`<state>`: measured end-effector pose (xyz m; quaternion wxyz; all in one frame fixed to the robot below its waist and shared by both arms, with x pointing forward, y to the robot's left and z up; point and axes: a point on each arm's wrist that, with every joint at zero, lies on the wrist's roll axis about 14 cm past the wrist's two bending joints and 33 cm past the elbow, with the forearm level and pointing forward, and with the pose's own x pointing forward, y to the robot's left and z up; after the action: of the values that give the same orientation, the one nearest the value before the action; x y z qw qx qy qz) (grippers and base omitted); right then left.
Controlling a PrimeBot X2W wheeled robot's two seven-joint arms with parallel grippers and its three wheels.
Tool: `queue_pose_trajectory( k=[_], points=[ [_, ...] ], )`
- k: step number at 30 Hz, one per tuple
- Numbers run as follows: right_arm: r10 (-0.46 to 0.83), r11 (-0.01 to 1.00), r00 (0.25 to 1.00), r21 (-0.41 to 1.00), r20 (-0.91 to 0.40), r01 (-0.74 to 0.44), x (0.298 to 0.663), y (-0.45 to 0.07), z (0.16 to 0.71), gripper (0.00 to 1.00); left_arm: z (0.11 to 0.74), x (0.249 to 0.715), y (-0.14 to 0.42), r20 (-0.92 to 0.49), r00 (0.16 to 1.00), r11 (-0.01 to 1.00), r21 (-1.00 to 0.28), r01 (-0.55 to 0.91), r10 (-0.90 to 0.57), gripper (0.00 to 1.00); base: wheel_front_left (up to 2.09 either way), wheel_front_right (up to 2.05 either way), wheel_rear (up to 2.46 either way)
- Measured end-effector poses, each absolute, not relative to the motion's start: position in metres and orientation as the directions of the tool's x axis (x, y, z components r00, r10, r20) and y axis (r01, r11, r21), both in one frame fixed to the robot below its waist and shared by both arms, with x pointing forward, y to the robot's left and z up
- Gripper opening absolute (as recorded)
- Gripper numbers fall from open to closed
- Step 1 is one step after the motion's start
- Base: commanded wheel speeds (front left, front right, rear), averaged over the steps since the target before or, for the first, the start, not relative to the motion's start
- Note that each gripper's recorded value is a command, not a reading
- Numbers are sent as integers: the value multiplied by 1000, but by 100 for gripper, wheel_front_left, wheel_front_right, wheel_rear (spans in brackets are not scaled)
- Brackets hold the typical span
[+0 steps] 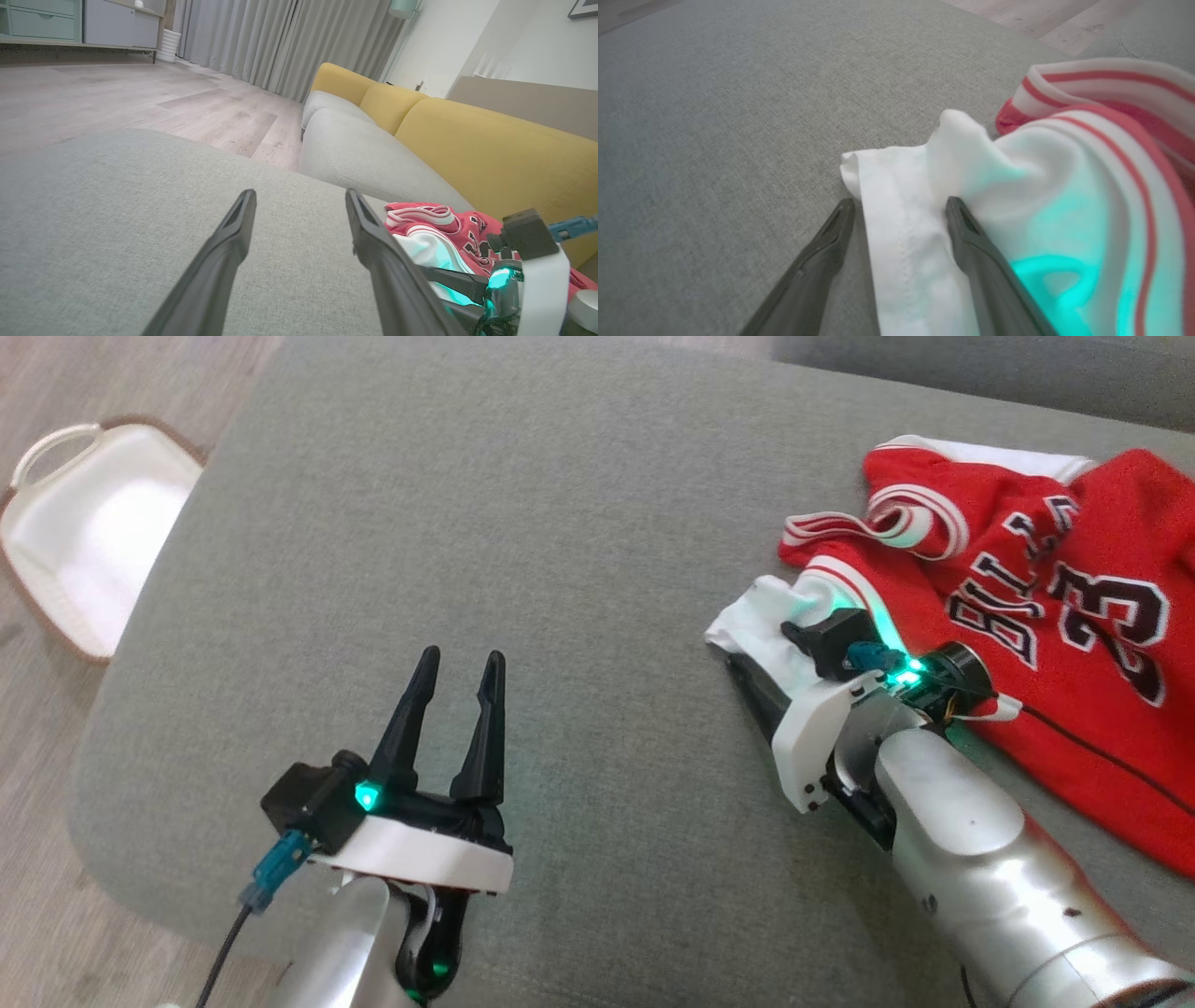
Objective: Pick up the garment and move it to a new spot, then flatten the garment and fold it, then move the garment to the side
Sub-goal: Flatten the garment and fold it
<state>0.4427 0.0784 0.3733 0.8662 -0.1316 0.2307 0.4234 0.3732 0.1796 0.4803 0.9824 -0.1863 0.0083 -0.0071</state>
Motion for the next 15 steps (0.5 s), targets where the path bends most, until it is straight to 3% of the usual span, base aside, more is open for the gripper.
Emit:
queue_pose_trajectory(
  k=[7, 8, 9, 15],
  points=[
    [665, 601, 518, -28, -538, -799, 456, 87, 367, 100, 473, 370, 186, -39, 999, 930, -368, -19, 5, 100, 0, 0, 0],
    [665, 601, 517, -24, -540, -799, 456, 87, 367, 62, 473, 370, 186, -39, 999, 929, -368, -19, 5, 100, 0, 0, 0],
    [669, 604, 517, -16, -534, -797, 456, 88, 368, 0, 473, 371, 186, -38, 999, 929, -369, -18, 5, 100, 0, 0, 0],
    [722, 589, 507, 33, -471, -808, 441, 96, 378, 0, 477, 374, 180, -24, 1000, 928, -373, 4, -14, 100, 0, 0, 0]
  ],
)
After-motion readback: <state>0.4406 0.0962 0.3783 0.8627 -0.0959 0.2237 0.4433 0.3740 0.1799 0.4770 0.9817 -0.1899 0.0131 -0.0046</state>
